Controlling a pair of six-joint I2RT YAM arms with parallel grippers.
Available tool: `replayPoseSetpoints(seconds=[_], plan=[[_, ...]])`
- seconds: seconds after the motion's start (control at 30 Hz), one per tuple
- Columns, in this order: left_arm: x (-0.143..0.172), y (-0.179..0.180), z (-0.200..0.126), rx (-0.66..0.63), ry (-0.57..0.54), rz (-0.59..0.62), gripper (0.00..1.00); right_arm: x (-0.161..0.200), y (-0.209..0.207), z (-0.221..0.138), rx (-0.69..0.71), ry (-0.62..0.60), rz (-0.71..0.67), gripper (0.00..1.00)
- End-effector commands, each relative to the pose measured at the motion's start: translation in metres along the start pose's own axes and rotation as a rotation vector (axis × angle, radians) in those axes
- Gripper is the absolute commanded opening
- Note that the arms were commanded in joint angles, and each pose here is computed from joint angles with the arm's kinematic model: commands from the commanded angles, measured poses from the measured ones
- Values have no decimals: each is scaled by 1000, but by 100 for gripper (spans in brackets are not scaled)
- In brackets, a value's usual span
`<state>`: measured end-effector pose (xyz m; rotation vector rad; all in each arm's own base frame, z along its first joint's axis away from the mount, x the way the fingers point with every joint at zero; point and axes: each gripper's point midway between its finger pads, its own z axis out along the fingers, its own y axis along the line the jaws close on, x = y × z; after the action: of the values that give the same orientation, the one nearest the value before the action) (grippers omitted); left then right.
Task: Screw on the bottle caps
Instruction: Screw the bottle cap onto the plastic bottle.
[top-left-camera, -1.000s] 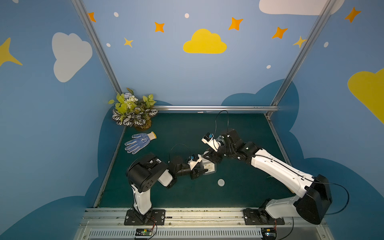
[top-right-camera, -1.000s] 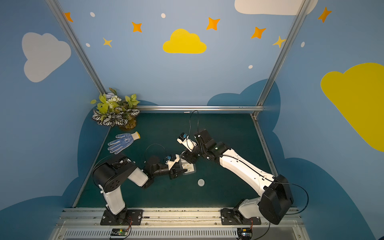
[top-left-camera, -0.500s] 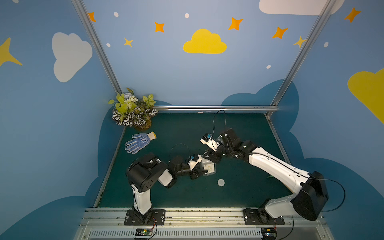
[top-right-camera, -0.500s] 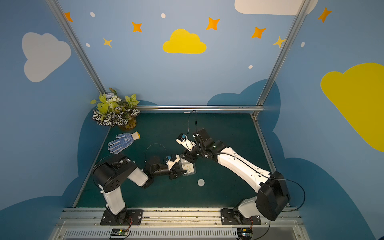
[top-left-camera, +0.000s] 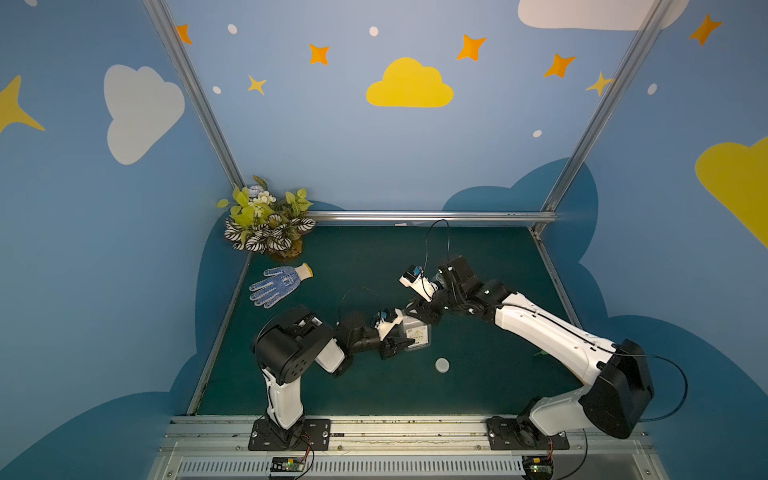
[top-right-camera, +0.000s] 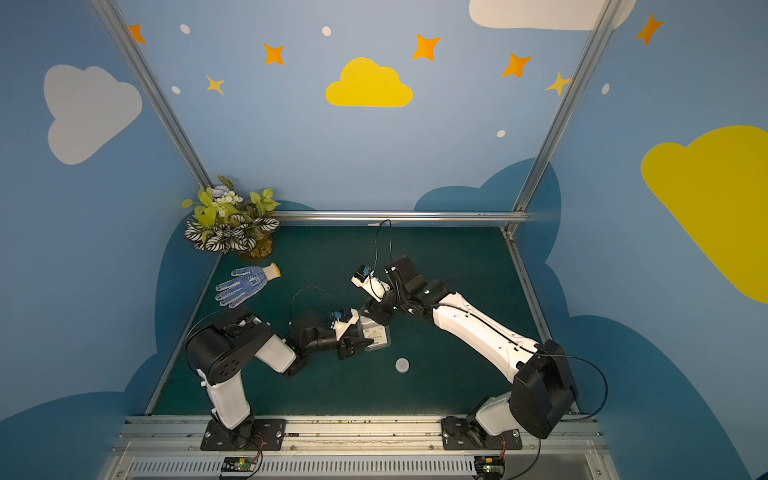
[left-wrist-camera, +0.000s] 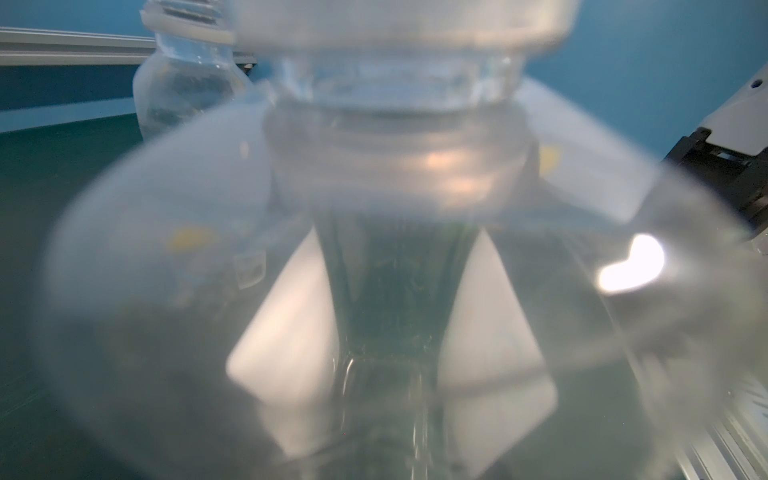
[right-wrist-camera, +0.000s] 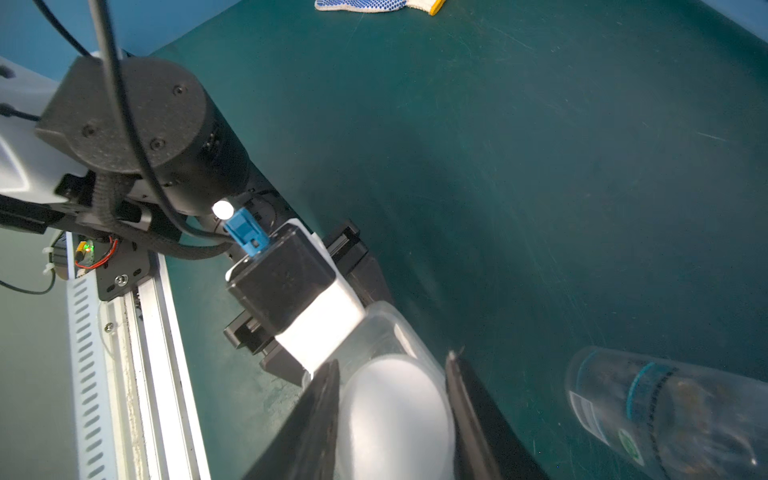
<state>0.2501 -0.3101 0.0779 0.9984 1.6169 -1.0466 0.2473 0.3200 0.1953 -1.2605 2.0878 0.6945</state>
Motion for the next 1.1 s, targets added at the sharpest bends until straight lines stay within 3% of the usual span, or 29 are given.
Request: replayPoseSetpoints(seconds=[0.0,0.37,0.97,1.07], plan=[[-26,3,-4,-28,-91,49,2,16,-3,12,34,52,31,26],[-40,15,-12,-151,-131,80,2,23,-14,22,218,46,109,4],[-64,21,-16,-293,-150,116,2,5,-18,12,613,-34,242,0],[-67,18,-17,-288,-142,113,2,-2,-14,9,605,-46,252,4]])
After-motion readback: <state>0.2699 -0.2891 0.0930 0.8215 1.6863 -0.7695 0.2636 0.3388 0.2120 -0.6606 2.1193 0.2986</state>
